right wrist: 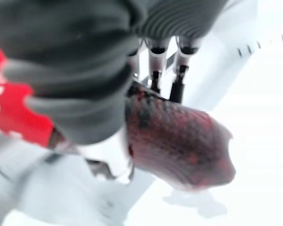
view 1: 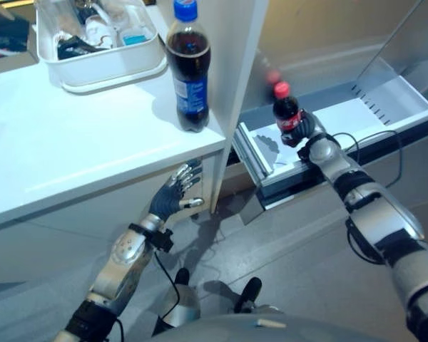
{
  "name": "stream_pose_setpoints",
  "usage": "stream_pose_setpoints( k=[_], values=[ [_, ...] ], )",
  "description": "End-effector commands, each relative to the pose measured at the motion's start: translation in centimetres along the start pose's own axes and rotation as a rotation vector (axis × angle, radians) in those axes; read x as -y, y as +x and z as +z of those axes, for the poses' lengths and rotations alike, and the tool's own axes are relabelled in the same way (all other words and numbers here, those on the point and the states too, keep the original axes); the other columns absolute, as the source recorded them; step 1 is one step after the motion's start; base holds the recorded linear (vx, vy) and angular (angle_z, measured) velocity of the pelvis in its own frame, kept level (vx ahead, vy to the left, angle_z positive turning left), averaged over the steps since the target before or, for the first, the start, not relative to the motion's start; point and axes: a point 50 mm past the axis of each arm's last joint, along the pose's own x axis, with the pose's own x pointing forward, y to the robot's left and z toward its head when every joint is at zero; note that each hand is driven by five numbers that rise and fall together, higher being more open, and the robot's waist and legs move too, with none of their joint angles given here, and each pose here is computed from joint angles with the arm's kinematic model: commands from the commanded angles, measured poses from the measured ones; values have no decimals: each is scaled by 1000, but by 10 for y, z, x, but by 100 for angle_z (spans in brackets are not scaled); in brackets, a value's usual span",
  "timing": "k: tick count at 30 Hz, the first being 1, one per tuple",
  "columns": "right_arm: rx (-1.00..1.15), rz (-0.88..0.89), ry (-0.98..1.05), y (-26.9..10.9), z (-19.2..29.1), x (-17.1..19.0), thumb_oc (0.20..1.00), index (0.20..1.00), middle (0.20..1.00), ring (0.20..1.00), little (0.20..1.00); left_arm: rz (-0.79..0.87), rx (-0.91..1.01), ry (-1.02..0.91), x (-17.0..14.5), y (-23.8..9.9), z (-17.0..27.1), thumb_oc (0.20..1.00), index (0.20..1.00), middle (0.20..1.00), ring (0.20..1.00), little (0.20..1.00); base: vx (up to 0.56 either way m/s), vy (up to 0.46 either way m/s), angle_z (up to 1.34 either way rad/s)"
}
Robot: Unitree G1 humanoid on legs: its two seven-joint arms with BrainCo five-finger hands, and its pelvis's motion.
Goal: Take the drinks into the refrigerator
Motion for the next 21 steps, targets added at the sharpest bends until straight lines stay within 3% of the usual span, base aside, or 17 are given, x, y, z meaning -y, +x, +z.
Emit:
stream_pose_setpoints(
  k=[1,2,3,5,6,9,10,12,21],
  values=[
    [-29,16,-315,2,-10,10,200,200,200,200,200,-135,244,14,24,15,47,1000,1000,1000,1000,1000,-11,-5,41],
    [-30,16,-316,2,-10,10,200,200,200,200,200,-135,243,14,24,15,47,1000,1000,1000,1000,1000,-13,-2,59],
    [-76,144,-463,-13,-37,-20,200,200,200,200,200,-133,258,24,24,17,50,1000,1000,1000,1000,1000,-21,-6,60],
    [-97,163,-480,-18,-45,-28,200,200,200,200,200,-137,262,29,24,18,50,1000,1000,1000,1000,1000,-24,-14,51],
    [-122,331,-552,-38,-62,-68,200,200,200,200,200,-132,267,37,23,20,52,1000,1000,1000,1000,1000,-21,-10,34],
    [-121,475,-526,-62,-64,-114,200,200,200,200,200,-112,266,38,20,21,51,1000,1000,1000,1000,1000,-3,-1,40],
    [-121,475,-526,-62,-64,-115,200,200,200,200,200,-111,265,38,20,21,51,1000,1000,1000,1000,1000,-15,-4,21],
    [-66,608,-488,-83,-51,-155,200,200,200,200,200,-81,264,47,16,21,50,1000,1000,1000,1000,1000,-37,-11,4],
    [8,735,-366,-115,-29,-201,200,200,200,200,200,-50,301,61,13,21,57,1000,1000,1000,1000,1000,-17,-22,1]
  ],
)
